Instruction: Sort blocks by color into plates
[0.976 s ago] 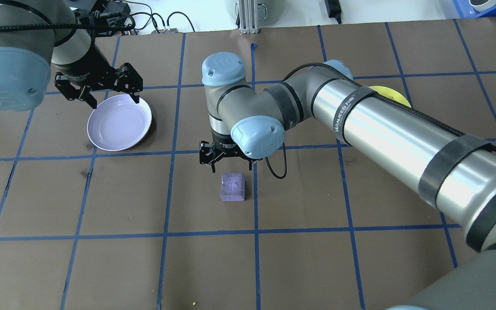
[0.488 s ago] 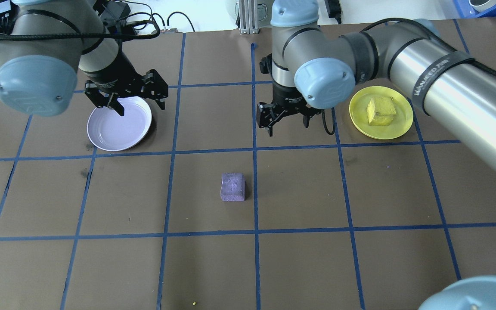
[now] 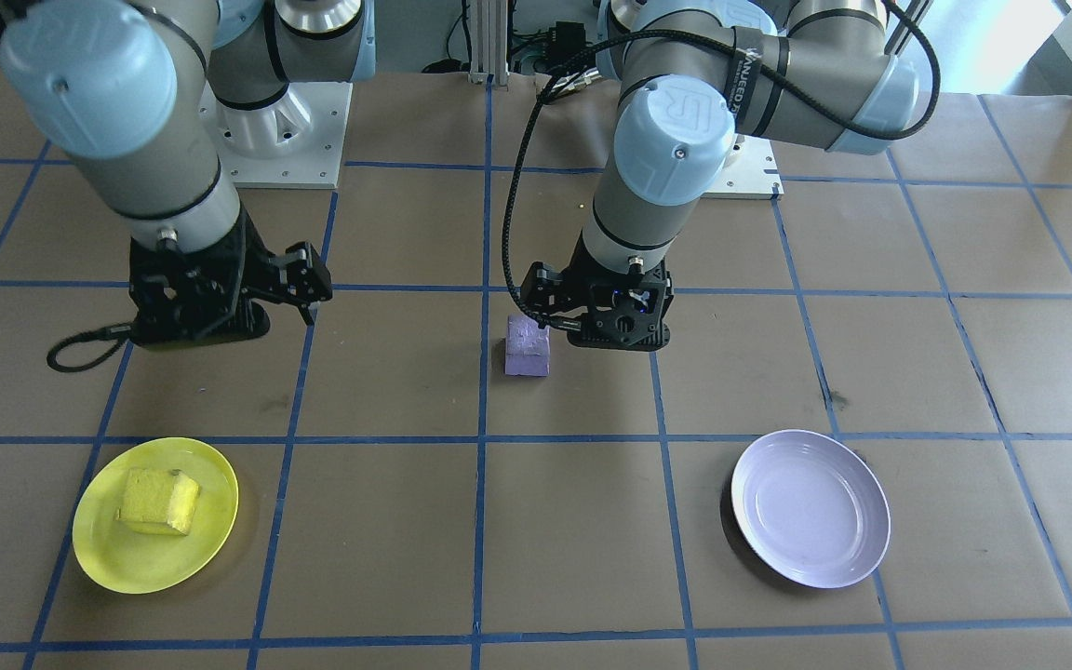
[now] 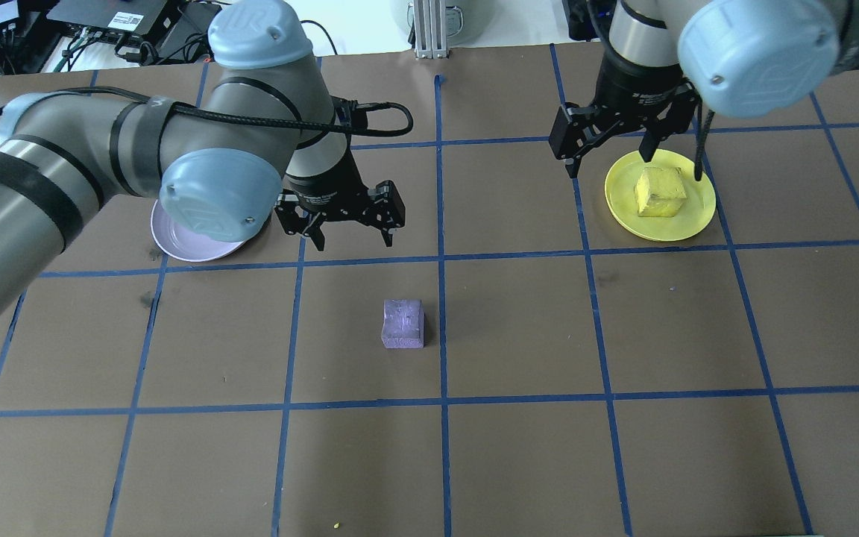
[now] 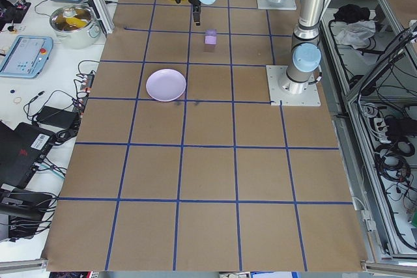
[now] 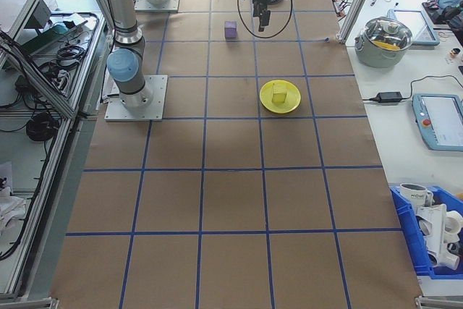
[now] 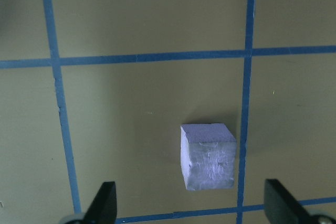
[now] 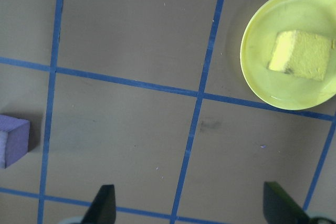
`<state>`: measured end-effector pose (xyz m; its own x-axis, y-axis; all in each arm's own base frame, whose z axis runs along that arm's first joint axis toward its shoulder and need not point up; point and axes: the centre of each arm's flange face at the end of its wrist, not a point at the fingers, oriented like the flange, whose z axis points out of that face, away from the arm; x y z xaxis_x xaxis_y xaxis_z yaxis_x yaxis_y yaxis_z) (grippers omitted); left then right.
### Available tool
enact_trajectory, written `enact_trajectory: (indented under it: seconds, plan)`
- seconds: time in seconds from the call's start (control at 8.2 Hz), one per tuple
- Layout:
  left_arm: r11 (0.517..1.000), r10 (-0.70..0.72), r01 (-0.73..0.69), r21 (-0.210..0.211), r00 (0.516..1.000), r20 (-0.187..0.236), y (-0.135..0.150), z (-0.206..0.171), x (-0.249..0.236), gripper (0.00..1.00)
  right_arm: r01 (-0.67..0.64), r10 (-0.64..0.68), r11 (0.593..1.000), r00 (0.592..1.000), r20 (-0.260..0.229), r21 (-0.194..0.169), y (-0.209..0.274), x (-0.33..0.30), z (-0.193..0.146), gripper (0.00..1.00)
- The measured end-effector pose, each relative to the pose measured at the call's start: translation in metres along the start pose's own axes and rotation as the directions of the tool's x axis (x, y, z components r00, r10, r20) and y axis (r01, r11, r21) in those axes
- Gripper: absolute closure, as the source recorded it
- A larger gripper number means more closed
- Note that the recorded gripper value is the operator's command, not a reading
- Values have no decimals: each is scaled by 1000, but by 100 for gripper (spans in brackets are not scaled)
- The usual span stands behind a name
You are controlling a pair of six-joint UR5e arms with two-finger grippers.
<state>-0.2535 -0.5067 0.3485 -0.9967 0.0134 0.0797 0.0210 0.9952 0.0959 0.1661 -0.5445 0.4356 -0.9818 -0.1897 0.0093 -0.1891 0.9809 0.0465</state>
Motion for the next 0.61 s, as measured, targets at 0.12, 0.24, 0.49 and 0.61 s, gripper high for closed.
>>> enact_trajectory:
  seconds: [0.12, 0.24, 0.49, 0.61]
  plan:
    - [999, 21, -21, -36, 1000, 8, 4, 19, 12, 0, -7, 7, 1000, 1000, 3, 2, 37, -2, -34, 0]
    - [996, 40, -38, -77, 999, 17, 7, 41, 20, 0, -9, 9, 1000, 1000, 6, -3, 76, -6, -57, 0]
    - [988, 78, -74, -138, 996, 30, 13, 74, 35, 0, -5, 5, 999, 1000, 0, 51, 100, -9, -78, 0]
    - [984, 89, -83, -156, 995, 33, 15, 83, 39, 0, -3, 3, 997, 1000, -3, 74, 98, -9, -81, 0]
